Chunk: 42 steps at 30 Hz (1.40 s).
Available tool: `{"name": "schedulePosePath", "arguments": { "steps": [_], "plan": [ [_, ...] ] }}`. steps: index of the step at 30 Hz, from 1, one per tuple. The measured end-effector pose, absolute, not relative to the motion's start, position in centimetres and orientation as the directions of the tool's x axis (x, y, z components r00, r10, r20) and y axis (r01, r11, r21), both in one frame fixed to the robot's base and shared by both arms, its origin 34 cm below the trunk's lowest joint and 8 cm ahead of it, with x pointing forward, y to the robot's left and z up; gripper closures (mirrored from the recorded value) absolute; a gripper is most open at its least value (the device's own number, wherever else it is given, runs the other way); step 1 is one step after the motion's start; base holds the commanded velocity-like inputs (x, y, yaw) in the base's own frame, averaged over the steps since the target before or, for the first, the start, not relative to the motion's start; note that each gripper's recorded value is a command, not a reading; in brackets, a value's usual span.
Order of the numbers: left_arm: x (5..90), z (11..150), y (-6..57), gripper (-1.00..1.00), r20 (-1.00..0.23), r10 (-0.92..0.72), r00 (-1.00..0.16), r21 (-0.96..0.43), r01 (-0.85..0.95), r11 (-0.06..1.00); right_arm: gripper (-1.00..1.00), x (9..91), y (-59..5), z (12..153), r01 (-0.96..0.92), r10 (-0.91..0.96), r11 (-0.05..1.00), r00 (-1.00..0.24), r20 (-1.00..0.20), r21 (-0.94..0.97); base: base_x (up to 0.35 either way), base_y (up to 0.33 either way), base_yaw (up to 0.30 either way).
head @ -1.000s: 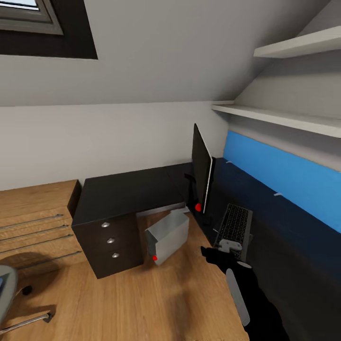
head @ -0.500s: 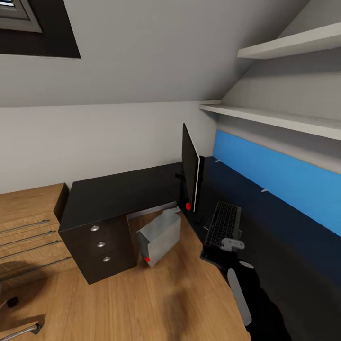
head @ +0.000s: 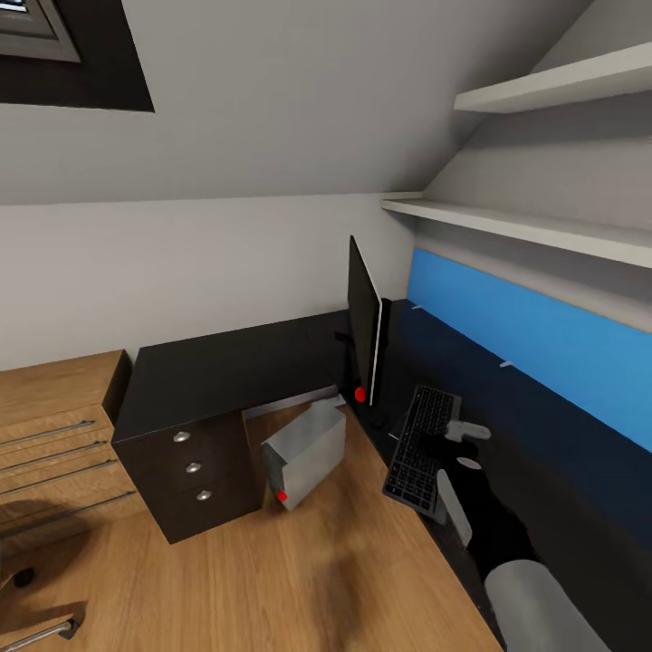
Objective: In the bedroom, organize the workspace by keeping the computer under the desk, ensuring the monitor is on the desk, placing the keyboard on the desk next to the monitor, placing the mouse on the desk next to the keyboard, moving the folder from the swivel chair onto the desk next to the mouse, stacking the notebook on top of the folder with the pen on top of the notebook, and positioning the swivel chair next to the desk.
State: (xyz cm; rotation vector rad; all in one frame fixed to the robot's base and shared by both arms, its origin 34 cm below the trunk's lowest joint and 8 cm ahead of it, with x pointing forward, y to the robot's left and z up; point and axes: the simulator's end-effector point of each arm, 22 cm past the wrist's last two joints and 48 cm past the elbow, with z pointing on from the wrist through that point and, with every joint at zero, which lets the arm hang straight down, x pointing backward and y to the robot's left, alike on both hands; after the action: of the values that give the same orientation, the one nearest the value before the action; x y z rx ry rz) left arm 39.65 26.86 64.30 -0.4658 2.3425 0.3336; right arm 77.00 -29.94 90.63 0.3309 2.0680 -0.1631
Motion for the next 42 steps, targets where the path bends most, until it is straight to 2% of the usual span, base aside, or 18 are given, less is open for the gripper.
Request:
{"name": "schedulePosePath", "arguments": {
  "steps": [11, 20, 36, 42],
  "plan": [
    [39.6, 64.3, 27.0, -1.00, -0.694, -0.232, -0.681, 0.108, -0.418, 0.902, -1.00, 77.6, -32.5, 86.6, 0.355, 0.148, 0.935, -0.412, -0.899, -0.009, 0.024, 0.000, 0.000],
    [39.6, 64.3, 27.0, -1.00, -0.695, -0.231, -0.681, 0.108, -0.417, 0.903, -1.00, 77.5, -32.6, 86.4, 0.357, 0.141, 0.934, -0.394, -0.908, -0.009, 0.215, 0.042, 0.000],
    [39.7, 64.3, 26.9, -1.00, -0.695, -0.229, -0.681, 0.108, -0.414, 0.904, -1.00, 78.0, -32.7, 87.4, 0.359, 0.142, 0.933, -0.371, -0.918, -0.001, 0.117, 0.003, 0.000],
    [39.7, 64.3, 27.0, -1.00, -0.696, -0.229, -0.681, 0.108, -0.414, 0.904, -1.00, 79.3, -32.5, 90.7, 0.356, 0.146, 0.934, -0.315, -0.938, 0.026, 0.009, 0.000, 0.000]
  ]
}}
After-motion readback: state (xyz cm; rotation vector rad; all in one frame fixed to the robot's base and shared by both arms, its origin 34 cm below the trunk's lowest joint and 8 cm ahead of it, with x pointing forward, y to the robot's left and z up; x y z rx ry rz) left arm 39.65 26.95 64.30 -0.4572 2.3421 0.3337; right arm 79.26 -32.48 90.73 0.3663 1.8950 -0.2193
